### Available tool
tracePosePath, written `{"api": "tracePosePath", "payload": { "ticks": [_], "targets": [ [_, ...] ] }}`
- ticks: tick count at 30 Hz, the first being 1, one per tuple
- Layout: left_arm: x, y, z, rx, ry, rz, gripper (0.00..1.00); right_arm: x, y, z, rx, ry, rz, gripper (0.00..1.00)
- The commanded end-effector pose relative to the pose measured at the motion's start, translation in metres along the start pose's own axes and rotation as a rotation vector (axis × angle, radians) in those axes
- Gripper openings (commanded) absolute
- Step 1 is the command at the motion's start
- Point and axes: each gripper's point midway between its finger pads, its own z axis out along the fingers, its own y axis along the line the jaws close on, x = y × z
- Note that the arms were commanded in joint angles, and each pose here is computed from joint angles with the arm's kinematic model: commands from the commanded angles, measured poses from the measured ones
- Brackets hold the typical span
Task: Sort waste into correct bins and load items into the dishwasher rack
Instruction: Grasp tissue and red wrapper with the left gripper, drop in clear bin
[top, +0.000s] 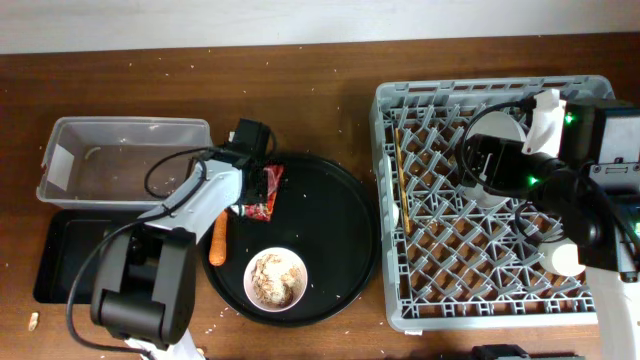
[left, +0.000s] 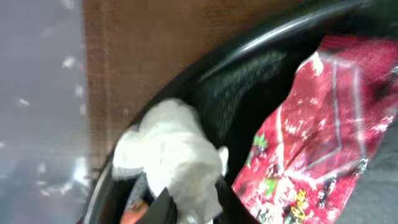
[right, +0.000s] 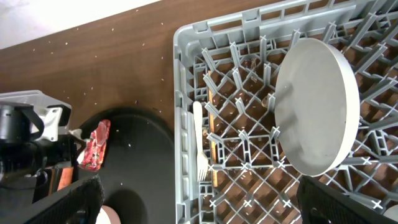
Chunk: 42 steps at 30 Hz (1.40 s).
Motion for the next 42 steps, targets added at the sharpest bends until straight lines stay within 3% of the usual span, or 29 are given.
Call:
{"api": "tracePosePath", "payload": {
  "ticks": [1,2,3,5,7,8,9,10,13,14,15,18,20,21,22,26,27,30,31,32,33,36,38,39,40,42],
  "targets": [
    [-0.042,0.004,-0.053,0.011,-0.120,-0.021,0.01,0.000,0.003,-0.002,-0.010,-0.006,0.001,0.99],
    [-0.041,0.007,-0.064,0.009,-0.111,-0.018,0.01,0.000,0.003,-0.002,-0.011,-0.006,0.001,0.99],
    [-0.046,0.022,-0.104,0.000,-0.139,-0.035,0.01,0.000,0.003,-0.002,-0.010,-0.006,0.001,0.99],
    [-0.056,0.069,-0.137,-0.076,-0.214,-0.129,0.01,0.000,0.003,-0.002,-0.010,-0.006,0.001,0.99],
    [-0.064,0.132,-0.133,-0.117,-0.238,-0.292,0.01,0.000,0.003,-0.002,-0.010,-0.006,0.001,0.99],
    [-0.066,0.152,-0.124,-0.064,-0.236,-0.367,0.17,0.000,0.003,-0.002,-0.010,-0.006,0.001,0.99],
    [-0.066,0.151,-0.122,0.002,-0.228,-0.387,0.49,0.000,0.003,-0.002,-0.010,-0.006,0.001,0.99],
    [-0.065,0.147,-0.122,0.012,-0.222,-0.373,0.61,0.000,0.003,-0.002,-0.011,-0.006,0.001,0.99],
    [-0.060,0.103,-0.127,0.054,-0.191,-0.249,0.61,0.000,0.003,-0.002,-0.010,-0.006,0.001,0.99],
    [-0.058,0.067,-0.132,0.082,-0.190,-0.148,0.61,0.000,0.003,-0.002,-0.010,-0.006,0.000,0.99],
    [-0.050,0.047,-0.130,0.024,-0.178,-0.053,0.72,0.000,0.003,-0.002,-0.010,-0.006,0.001,0.99],
    [-0.045,0.032,-0.125,-0.048,-0.174,-0.030,0.66,0.000,0.003,-0.002,-0.010,-0.006,0.001,0.99],
    [-0.050,0.054,-0.134,-0.057,-0.200,-0.088,0.66,0.000,0.003,-0.002,-0.010,-0.006,0.001,0.99],
    [-0.050,0.055,-0.139,0.001,-0.202,-0.075,0.66,0.000,0.003,-0.002,-0.010,-0.004,0.001,0.99],
    [-0.047,0.029,-0.136,0.135,-0.182,0.021,0.66,0.000,0.003,-0.002,-0.010,-0.003,0.001,0.99],
    [-0.014,-0.017,-0.044,0.134,-0.013,0.124,0.60,0.000,0.003,-0.002,-0.010,-0.003,0.001,0.99],
    [-0.015,-0.017,-0.030,0.090,-0.005,0.134,0.55,0.000,0.003,-0.002,-0.010,-0.003,0.001,0.99],
    [-0.015,-0.008,0.009,-0.032,0.016,0.095,0.54,0.000,0.003,-0.002,-0.010,-0.003,0.001,0.99],
    [-0.010,-0.009,0.016,-0.035,0.040,0.101,0.36,0.000,0.003,-0.002,-0.010,-0.003,0.001,0.99],
    [-0.013,-0.009,0.007,-0.034,0.038,0.104,0.11,0.000,0.003,-0.002,-0.010,-0.003,0.001,0.99],
    [-0.024,-0.010,-0.017,-0.011,0.024,0.099,0.06,0.000,0.003,-0.002,-0.010,-0.003,0.001,0.99],
    [-0.046,-0.003,-0.105,0.059,-0.067,0.077,0.01,0.000,0.003,-0.002,-0.010,-0.003,0.001,0.99],
    [-0.054,0.068,-0.141,-0.074,-0.137,-0.043,0.01,0.000,0.003,-0.002,-0.010,-0.003,0.001,0.99],
    [-0.056,0.098,-0.139,-0.119,-0.141,-0.111,0.05,0.000,0.003,-0.002,-0.010,-0.003,0.001,0.99],
    [-0.058,0.123,-0.128,-0.131,-0.136,-0.199,0.45,0.000,0.003,-0.002,-0.010,-0.003,0.001,0.99],
    [-0.049,0.150,-0.092,-0.113,-0.041,-0.285,0.70,0.000,0.003,-0.002,-0.010,-0.003,0.001,0.99]
  ]
}}
